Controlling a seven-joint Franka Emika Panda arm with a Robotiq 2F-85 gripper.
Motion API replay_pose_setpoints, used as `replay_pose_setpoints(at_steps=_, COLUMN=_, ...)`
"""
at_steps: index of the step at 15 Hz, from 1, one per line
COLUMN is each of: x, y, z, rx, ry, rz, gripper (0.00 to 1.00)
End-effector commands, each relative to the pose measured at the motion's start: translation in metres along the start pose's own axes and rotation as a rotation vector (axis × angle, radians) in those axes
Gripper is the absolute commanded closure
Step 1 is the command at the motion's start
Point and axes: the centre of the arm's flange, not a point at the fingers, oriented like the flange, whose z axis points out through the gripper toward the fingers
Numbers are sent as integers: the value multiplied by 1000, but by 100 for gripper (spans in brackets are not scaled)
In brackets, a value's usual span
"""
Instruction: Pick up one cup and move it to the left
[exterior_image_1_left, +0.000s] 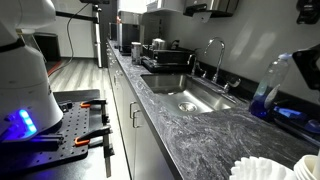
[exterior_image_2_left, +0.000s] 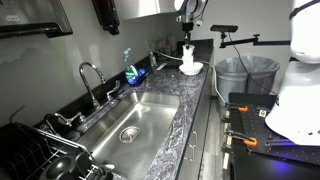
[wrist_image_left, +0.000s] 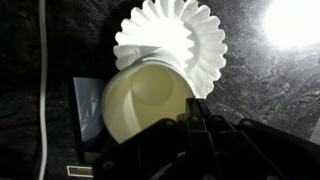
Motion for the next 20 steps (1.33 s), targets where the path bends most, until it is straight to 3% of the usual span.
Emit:
replay_pose_setpoints(at_steps=1, x=1, y=-3, z=-19, rx=-44, ry=25, rz=-5, gripper=99)
replay_pose_setpoints(at_steps=12, x=-6, y=-17, z=-65, rx=-91, ry=116, rz=-35, gripper=99)
replay_pose_setpoints(at_steps=20, x=-20, y=-76, z=-97, rx=-75, ry=158, rz=-101, gripper=99)
